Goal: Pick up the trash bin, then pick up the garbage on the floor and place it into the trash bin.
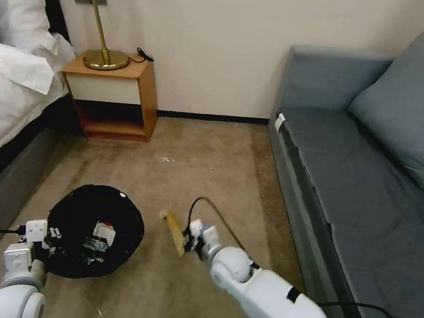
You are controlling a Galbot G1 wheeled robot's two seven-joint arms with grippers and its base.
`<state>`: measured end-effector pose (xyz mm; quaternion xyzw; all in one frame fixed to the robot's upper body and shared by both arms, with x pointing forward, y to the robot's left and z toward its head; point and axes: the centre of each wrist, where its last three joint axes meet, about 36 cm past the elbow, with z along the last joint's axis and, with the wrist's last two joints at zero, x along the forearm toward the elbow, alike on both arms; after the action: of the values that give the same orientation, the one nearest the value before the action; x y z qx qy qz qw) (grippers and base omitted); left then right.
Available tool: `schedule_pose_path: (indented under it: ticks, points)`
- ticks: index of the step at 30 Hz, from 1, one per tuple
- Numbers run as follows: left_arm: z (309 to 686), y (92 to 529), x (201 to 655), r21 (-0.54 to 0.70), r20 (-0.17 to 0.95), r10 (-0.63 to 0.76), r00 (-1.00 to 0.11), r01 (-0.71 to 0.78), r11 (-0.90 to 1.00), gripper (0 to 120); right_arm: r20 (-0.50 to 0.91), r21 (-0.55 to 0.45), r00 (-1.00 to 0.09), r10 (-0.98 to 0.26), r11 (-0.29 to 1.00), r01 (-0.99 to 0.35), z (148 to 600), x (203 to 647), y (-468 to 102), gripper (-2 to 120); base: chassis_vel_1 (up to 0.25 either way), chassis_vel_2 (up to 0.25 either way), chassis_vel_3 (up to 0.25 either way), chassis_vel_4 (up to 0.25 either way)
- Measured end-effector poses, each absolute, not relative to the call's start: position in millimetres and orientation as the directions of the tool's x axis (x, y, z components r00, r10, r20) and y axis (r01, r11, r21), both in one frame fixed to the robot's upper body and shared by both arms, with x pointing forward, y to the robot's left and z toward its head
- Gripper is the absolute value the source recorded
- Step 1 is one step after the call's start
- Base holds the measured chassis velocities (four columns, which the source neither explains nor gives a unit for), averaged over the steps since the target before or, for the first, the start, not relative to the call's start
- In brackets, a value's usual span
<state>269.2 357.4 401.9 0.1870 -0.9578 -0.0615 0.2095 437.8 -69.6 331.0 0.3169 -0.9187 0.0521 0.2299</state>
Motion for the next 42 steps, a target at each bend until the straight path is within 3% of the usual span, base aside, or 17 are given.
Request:
schedule_pose_path:
  ticks: [6,7,10,14,22,30,42]
  points:
    - [401,352,267,0.163,0.406,-0.366,-0.838,-0.327,0.931,3,0.126,0.157,-0.710,-0.693,0.720,-0.676,349,431,-62,0,0.000,0.000,0.000,0.000]
    - [401,352,267,0.163,0.406,-0.366,-0.838,-0.327,0.931,3,0.126,0.157,-0.710,-0.693,0.720,-0.676,349,431,-62,0,0.000,0.000,0.000,0.000]
    - [406,348,266,0.118,0.415,-0.337,-0.845,-0.317,0.941,3,-0.027,0.211,-0.634,-0.773,0.615,-0.760,347,424,-46,0,0.000,0.000,0.000,0.000]
    - [409,340,261,0.092,0.421,-0.313,-0.851,-0.303,0.949,3,-0.109,0.229,-0.538,-0.836,0.505,-0.832,338,417,-31,0,0.000,0.000,0.000,0.000]
    - [424,328,258,-0.016,0.421,-0.250,-0.872,-0.283,0.959,3,-0.127,0.193,-0.414,-0.901,0.387,-0.902,321,406,-27,0,0.000,0.000,0.000,0.000]
    - [432,320,256,-0.064,0.413,-0.224,-0.883,-0.274,0.960,3,-0.098,0.197,-0.426,-0.899,0.402,-0.894,306,391,-31,0,0.000,0.000,0.000,0.000]
    - [434,321,259,-0.061,0.405,-0.217,-0.888,-0.264,0.963,3,-0.093,0.195,-0.407,-0.909,0.384,-0.902,312,386,-40,41,0.000,0.000,0.000,0.000]
